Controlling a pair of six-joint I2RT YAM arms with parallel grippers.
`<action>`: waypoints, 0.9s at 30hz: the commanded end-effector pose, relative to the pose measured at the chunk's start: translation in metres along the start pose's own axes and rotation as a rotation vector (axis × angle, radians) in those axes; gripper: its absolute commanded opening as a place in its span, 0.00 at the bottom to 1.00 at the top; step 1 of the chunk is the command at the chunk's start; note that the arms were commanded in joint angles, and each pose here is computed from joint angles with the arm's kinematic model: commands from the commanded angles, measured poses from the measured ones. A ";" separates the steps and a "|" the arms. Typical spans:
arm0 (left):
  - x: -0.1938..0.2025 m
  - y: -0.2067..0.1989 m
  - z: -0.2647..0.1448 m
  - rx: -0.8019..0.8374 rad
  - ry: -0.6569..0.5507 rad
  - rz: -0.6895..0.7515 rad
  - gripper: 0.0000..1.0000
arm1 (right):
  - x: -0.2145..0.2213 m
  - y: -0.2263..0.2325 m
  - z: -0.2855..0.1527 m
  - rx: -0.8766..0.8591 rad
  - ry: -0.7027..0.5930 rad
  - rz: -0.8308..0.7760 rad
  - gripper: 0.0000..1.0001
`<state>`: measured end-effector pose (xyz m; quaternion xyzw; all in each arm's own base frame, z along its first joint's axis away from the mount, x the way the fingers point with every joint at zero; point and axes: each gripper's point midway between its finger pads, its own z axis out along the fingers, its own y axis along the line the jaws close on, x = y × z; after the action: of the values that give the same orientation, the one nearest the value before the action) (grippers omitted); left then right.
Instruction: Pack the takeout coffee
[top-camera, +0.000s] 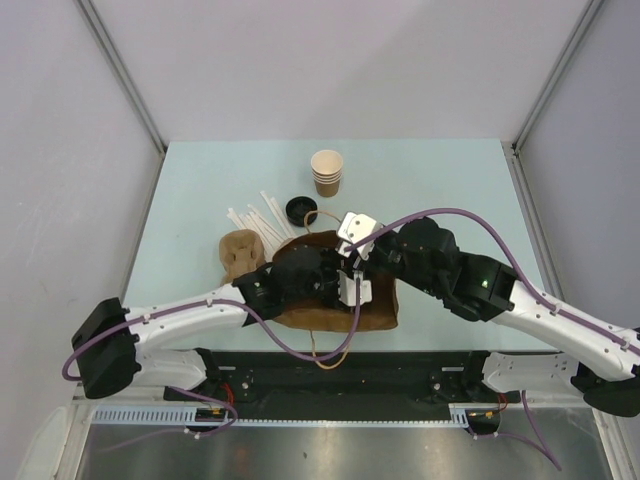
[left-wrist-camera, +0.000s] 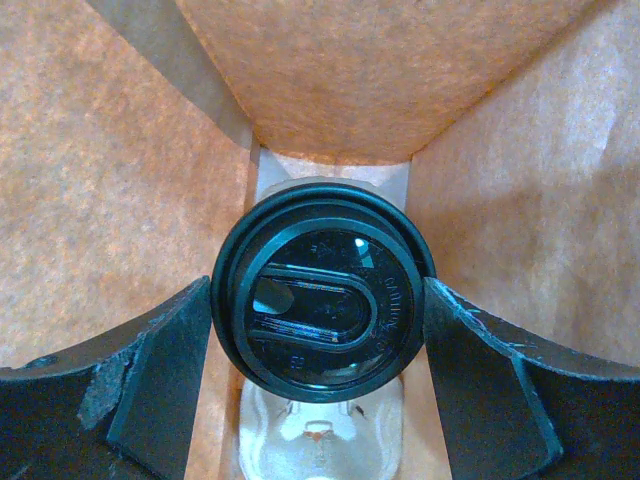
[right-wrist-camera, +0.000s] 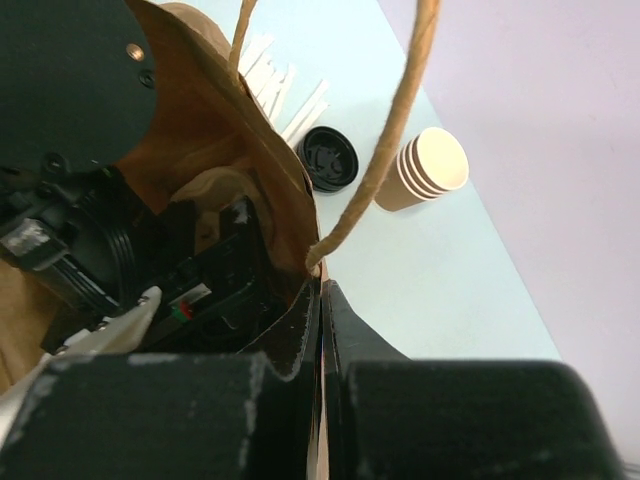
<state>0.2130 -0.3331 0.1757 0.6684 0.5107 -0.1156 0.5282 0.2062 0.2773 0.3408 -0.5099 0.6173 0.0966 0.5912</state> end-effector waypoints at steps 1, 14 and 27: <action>-0.007 0.007 0.006 -0.034 -0.028 0.030 0.22 | -0.020 -0.004 -0.007 0.008 -0.086 0.037 0.00; 0.010 -0.003 0.017 -0.005 0.027 0.053 0.21 | -0.020 0.005 -0.009 -0.036 -0.097 0.065 0.00; 0.021 -0.006 0.025 0.020 0.078 0.067 0.19 | -0.012 0.011 -0.007 -0.125 -0.088 0.142 0.00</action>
<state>0.2249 -0.3379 0.1453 0.6895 0.5128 -0.0829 0.5048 0.1938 0.2821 0.3331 -0.5138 0.6236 0.1600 0.5670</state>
